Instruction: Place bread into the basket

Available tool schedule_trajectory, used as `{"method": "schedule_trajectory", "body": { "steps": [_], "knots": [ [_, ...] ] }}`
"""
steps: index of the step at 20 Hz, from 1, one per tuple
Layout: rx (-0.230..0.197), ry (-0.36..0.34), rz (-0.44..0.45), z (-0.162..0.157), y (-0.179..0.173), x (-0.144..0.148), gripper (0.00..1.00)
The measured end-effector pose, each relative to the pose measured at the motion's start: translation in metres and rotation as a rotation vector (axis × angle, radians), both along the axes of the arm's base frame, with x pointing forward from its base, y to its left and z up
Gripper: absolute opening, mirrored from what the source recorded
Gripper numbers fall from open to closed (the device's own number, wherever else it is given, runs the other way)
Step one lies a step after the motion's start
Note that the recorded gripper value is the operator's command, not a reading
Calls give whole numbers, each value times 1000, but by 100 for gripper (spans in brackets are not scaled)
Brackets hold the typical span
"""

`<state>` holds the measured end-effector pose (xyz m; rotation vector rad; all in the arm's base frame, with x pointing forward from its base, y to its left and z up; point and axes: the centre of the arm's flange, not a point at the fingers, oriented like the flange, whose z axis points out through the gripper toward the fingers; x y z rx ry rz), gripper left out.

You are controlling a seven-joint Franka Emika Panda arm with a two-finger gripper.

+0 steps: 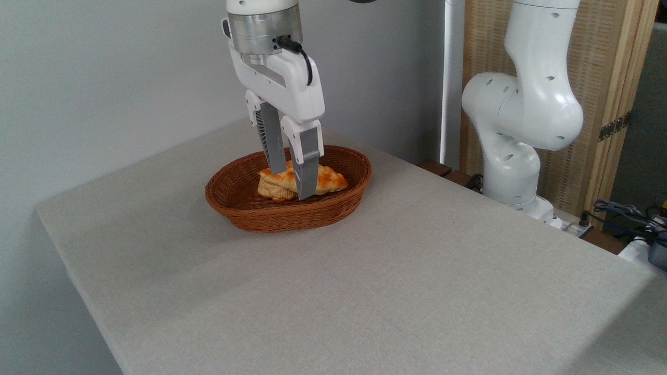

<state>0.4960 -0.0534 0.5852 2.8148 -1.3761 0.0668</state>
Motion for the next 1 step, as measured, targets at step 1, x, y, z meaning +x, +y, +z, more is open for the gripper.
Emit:
{"method": "schedule_trajectory", "body": {
  "steps": [1],
  "knots": [
    [-3, -5, 11, 3, 6, 1, 100]
  ]
}}
